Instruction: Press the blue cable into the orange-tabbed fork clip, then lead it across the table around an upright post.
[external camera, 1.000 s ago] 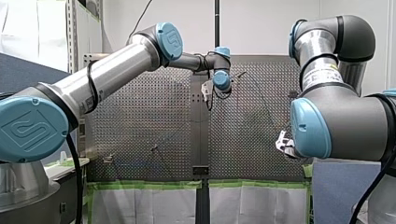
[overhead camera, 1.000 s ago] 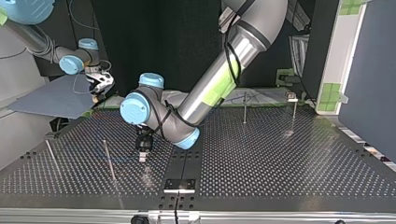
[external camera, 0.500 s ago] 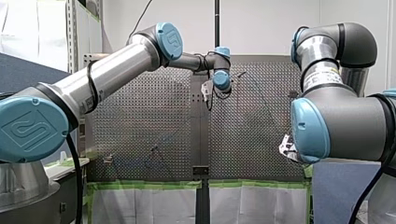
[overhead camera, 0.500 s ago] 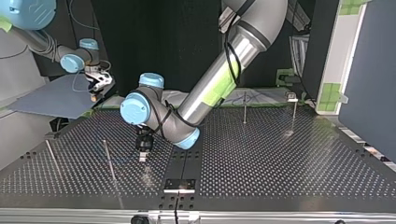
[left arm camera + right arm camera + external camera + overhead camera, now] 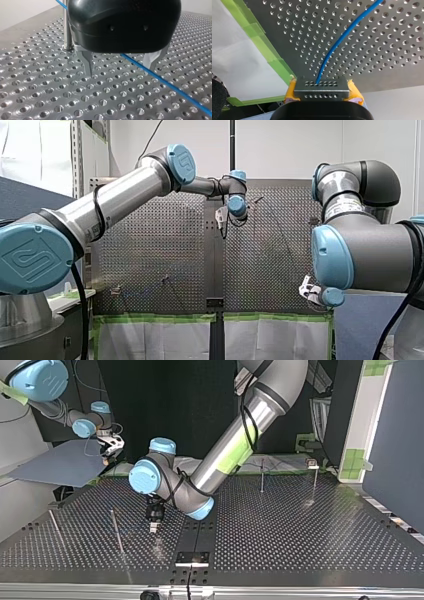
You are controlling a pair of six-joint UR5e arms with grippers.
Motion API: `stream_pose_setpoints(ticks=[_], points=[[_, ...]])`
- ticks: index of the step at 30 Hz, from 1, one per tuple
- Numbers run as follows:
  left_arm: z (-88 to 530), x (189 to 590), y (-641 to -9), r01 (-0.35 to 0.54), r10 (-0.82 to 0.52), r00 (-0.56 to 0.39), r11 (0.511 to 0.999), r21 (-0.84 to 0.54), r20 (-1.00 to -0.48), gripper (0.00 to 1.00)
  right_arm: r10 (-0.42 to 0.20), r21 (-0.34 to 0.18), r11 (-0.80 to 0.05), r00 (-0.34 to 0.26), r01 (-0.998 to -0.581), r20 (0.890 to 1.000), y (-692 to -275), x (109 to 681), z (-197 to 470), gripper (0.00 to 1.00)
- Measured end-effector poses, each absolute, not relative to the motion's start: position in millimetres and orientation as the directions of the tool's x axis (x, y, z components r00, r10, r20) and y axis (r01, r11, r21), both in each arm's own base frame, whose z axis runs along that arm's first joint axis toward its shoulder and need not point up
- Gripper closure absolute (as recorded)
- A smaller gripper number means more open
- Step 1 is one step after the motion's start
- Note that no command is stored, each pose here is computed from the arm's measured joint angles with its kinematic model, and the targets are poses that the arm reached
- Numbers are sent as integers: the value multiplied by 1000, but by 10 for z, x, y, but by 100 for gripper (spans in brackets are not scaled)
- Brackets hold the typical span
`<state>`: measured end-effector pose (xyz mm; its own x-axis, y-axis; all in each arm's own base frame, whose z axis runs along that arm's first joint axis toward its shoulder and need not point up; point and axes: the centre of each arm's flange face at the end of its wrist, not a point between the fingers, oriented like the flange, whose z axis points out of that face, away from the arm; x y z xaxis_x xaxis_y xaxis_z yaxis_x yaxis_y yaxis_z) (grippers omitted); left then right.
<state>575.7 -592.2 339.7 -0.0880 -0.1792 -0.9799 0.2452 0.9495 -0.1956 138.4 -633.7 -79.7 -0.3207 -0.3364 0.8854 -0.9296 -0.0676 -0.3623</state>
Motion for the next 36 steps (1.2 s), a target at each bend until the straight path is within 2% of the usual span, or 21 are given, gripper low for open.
stream_pose_setpoints(ticks=[6,12,24,36], points=[[3363,5728,-5911,241,-177,-115,950,-200,-978,0,-355,-352,-55,-311,-935,882,-6333,1351,-905,100],[3225,5694,-5899,222,-189,-173,949,-225,-967,0,-363,-321,-25,-290,-947,886,-6323,1282,-931,100],[3136,5607,-5904,167,-271,-225,935,-311,-936,0,-363,-313,-14,-287,-950,887,-6331,1224,-933,100],[3087,5513,-5962,200,-327,-324,893,-403,-887,0,-368,-313,-13,-287,-950,885,-6323,1224,-938,100]])
